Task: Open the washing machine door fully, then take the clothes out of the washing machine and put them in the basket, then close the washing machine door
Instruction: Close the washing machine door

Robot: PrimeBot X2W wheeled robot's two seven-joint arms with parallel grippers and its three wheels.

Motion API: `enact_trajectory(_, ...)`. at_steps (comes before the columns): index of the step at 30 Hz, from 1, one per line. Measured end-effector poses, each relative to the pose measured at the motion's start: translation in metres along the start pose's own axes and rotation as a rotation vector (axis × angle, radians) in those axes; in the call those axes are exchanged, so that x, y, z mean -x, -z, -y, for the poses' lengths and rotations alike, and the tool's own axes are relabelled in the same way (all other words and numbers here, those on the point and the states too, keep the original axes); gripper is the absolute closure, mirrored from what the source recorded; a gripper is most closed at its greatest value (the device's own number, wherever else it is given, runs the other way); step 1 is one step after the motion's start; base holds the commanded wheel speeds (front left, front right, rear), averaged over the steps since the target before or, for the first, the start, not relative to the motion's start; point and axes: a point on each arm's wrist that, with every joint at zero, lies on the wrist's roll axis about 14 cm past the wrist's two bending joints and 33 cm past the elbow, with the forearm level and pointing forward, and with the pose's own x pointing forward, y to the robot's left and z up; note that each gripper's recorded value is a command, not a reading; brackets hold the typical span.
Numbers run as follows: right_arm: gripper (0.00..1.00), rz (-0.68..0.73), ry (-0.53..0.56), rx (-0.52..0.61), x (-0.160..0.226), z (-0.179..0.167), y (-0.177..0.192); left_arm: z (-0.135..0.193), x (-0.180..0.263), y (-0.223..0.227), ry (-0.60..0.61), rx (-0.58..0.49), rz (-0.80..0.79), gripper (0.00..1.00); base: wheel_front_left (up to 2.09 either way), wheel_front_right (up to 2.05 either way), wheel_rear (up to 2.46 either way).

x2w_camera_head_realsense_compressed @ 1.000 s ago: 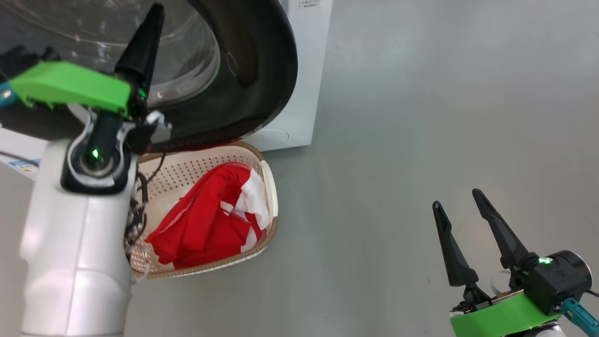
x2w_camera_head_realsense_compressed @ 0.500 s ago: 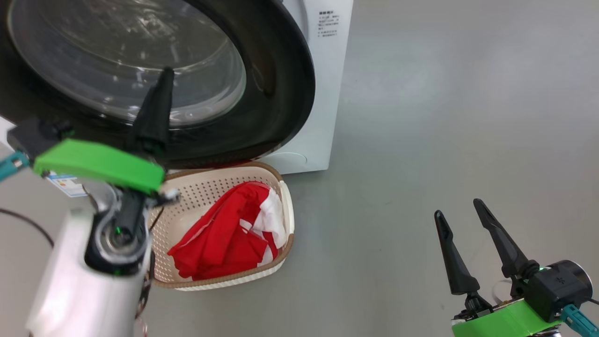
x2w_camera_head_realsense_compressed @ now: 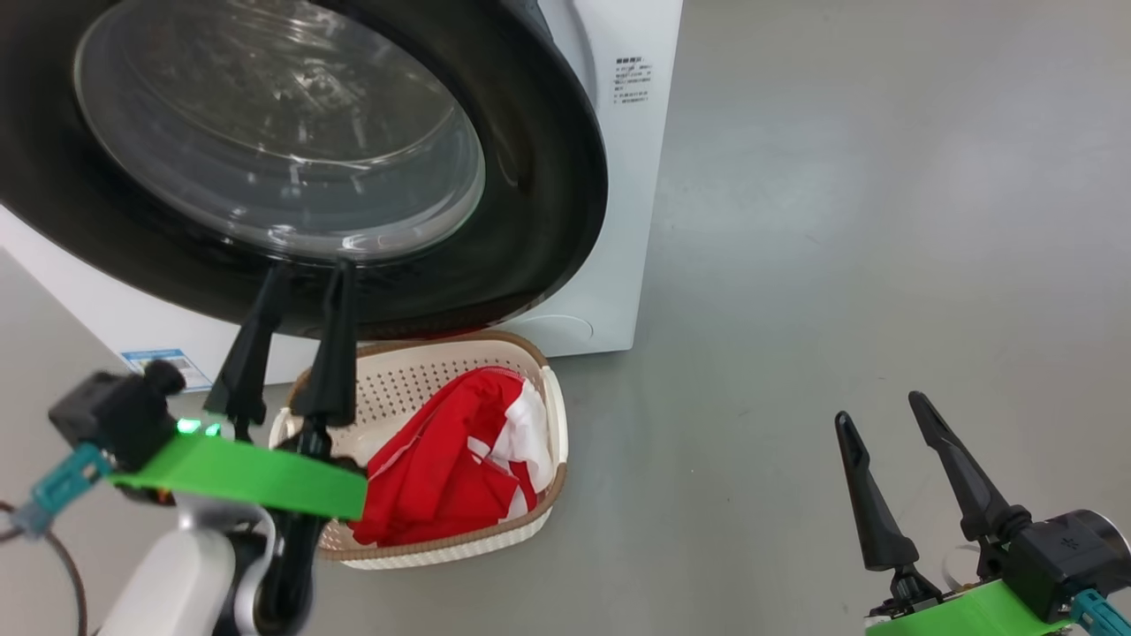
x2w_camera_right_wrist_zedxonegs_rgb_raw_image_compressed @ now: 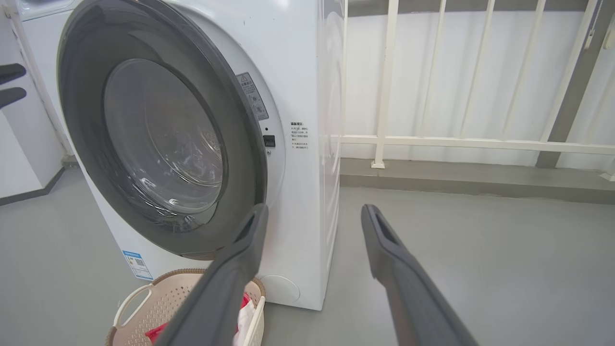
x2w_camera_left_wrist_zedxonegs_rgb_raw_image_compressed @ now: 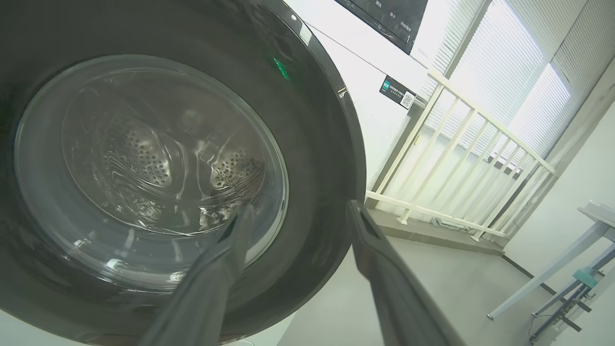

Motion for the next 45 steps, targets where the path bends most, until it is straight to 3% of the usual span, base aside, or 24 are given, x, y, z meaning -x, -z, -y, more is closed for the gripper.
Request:
enact_trajectory(6,0.0,0.022,-0.001,0.003,0.002,0.0,-0.007,0.002,0.022,-0.005,-0.001,-0.131,0.03,0.0,0.0,0.0,0.0)
enact_trajectory(25,0.0,0.041,0.044,0.021,0.029,0.014,-0.017,-0.015,0.093,-0.001,-0.082,-0.364,0.004,0.0,0.0,0.0,0.0)
enact_trajectory(45,0.0,0.041,0.019,0.017,0.03,0.006,-0.018,-0.012,0.124,0.021,-0.082,-0.422,-0.056,0.0,0.0,0.0,0.0)
